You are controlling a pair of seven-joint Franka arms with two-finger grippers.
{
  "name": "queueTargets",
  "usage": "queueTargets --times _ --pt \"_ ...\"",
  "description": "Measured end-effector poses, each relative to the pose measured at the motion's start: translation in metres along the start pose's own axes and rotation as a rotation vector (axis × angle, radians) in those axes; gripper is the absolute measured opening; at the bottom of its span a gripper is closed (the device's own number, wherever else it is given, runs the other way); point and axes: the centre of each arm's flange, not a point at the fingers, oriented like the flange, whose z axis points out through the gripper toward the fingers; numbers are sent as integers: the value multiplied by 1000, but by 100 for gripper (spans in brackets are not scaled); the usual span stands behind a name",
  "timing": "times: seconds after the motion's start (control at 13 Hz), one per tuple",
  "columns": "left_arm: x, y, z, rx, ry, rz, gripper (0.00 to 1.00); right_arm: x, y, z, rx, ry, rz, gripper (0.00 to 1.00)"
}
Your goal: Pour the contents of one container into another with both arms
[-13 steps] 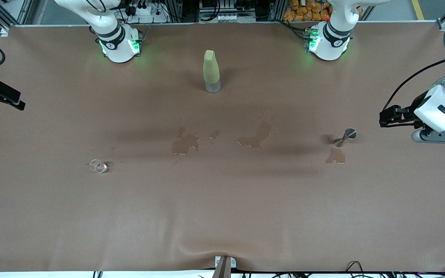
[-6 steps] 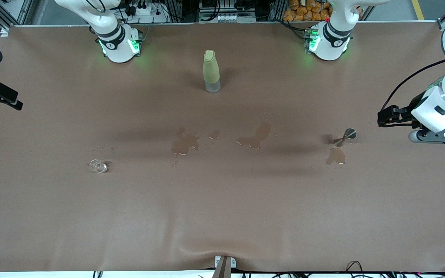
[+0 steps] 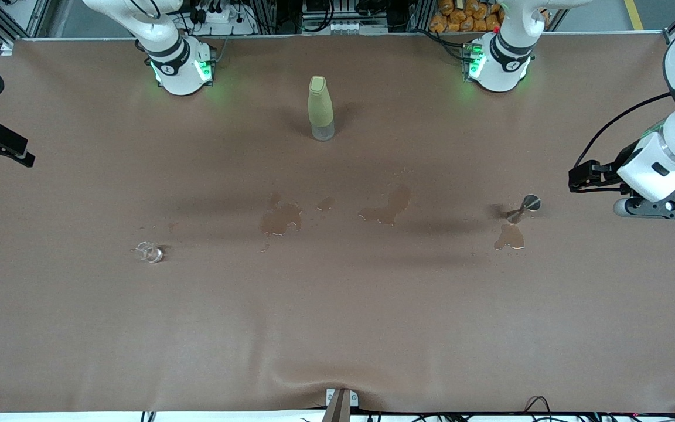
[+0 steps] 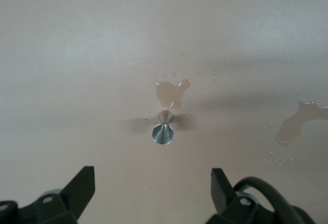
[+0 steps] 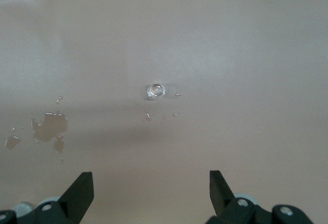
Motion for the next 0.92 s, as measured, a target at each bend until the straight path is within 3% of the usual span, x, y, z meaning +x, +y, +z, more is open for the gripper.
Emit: queueTargets --times 0.69,0.92 --pt "0 0 0 0 2 0 100 -1 0 -1 0 0 -1 100" --pt "0 0 0 0 3 0 100 -7 0 -3 1 -24 -1 100"
